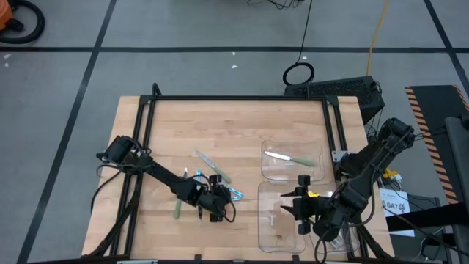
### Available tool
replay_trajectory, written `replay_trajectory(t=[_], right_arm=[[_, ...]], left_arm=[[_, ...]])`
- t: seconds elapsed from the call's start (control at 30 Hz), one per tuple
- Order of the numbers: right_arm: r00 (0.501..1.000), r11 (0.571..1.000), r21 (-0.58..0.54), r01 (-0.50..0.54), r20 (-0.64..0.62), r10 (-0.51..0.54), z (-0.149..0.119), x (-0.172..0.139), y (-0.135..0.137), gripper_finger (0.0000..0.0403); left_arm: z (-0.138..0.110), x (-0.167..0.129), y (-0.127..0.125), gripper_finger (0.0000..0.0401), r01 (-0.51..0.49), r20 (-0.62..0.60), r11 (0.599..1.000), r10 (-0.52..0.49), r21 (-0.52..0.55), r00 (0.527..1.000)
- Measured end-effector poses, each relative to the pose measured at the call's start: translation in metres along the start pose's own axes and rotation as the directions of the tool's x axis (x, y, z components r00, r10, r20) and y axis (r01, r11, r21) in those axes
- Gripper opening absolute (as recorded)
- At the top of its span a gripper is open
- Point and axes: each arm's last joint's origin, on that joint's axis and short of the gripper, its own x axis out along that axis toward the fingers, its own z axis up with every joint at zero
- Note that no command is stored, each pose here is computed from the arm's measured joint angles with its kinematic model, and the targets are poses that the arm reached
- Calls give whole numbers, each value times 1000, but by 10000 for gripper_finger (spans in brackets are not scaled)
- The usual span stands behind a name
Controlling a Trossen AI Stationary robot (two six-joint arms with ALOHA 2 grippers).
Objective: Sort silverware by color (type)
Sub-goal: Put the blue knife into the bottom left transparent bin
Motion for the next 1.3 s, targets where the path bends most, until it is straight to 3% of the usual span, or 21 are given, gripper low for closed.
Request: replay_trajectory(t=[0.2,0.53,1.3], right_arm=[[1000,1000,-6,0,0,0,0,0,0,155],[1000,1000,-4,0,3,0,0,0,0,155],[1000,1000,1,10,5,-10,1,2,-2,155]], left_arm=[[1,5,0,151,29,12,999,-29,-21,1000],[-7,24,2,49,35,-25,999,-36,-38,999],[33,1,-3,48,-13,-44,999,15,42,999]])
